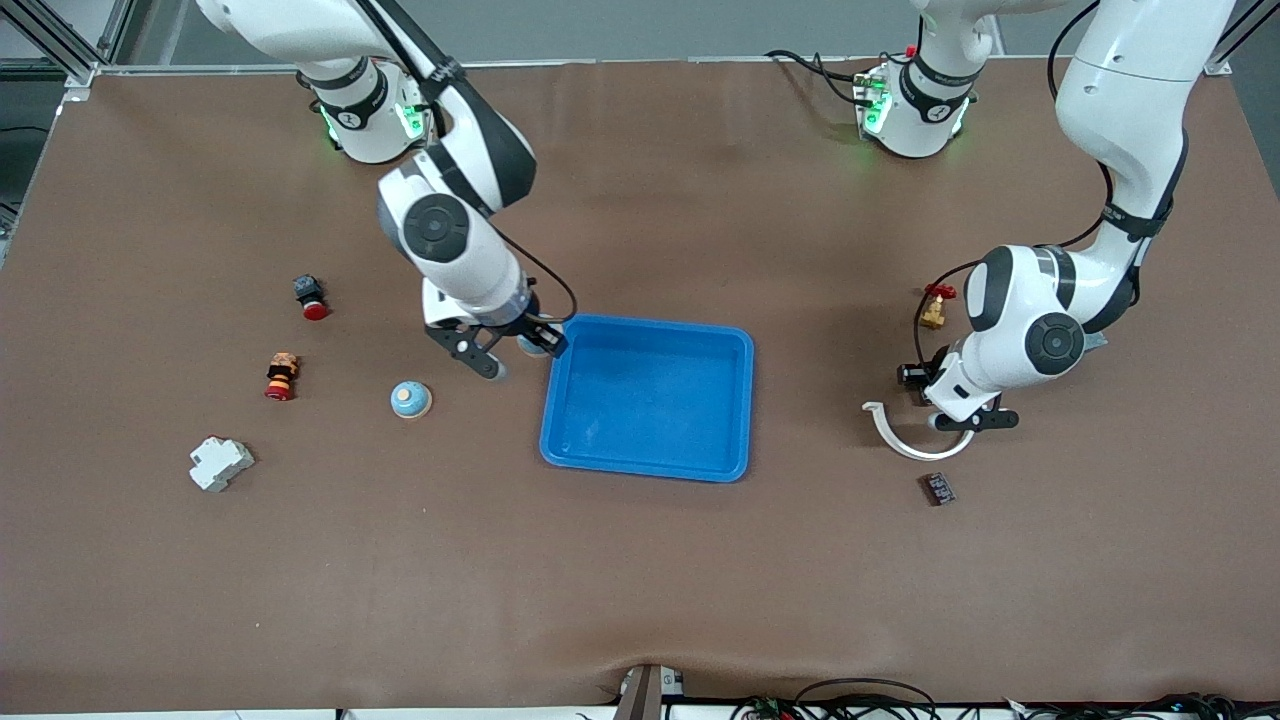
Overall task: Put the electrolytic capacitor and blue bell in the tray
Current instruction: 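Release the right gripper's bell into the tray while the left gripper brings the capacitor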
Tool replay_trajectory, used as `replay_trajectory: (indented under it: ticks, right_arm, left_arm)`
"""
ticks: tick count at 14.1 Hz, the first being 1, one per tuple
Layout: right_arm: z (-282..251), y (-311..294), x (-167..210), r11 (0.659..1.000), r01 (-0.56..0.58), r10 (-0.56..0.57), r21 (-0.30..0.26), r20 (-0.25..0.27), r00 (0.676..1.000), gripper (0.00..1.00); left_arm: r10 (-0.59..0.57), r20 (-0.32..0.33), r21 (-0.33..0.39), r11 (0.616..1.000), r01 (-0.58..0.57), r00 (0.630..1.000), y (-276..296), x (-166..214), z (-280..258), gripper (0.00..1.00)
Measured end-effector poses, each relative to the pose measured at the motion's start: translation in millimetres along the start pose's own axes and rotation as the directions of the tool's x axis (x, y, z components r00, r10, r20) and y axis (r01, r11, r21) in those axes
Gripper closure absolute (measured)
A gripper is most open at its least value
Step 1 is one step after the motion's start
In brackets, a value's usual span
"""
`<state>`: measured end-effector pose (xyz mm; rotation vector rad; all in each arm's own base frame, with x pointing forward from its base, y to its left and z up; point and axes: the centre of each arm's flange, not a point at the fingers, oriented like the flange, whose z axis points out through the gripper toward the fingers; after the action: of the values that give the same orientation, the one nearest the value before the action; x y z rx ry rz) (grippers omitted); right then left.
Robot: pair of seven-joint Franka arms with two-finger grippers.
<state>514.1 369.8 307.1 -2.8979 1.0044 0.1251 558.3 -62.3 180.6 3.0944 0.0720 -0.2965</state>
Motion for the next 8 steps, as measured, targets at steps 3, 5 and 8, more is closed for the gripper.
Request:
replay_trajectory:
  ticks: [3,5,8]
  right_arm:
    - [32.4,-18.0,-10.3,0.999,-0.027,0.027,-0.022,0.007,1.0,0.33]
    - [54.3,-26.8,-15.9,0.999,-0.039,0.039,-0.027,0.0,0.999,0.33]
    - [80.1,-34.5,-18.4,0.998,-0.056,0.056,-0.015,-0.023,0.998,0.33]
  left_arm:
    - [-0.001,-0.004,-0.001,1.0,0.001,1.0,-0.5,1.6,-1.5,0.66]
    - [-0.001,-0.013,-0.002,1.0,0.001,1.0,-0.2,4.5,-5.3,0.66]
    - [-0.046,-0.017,-0.003,0.999,0.046,0.999,4.2,14.2,-21.1,0.66]
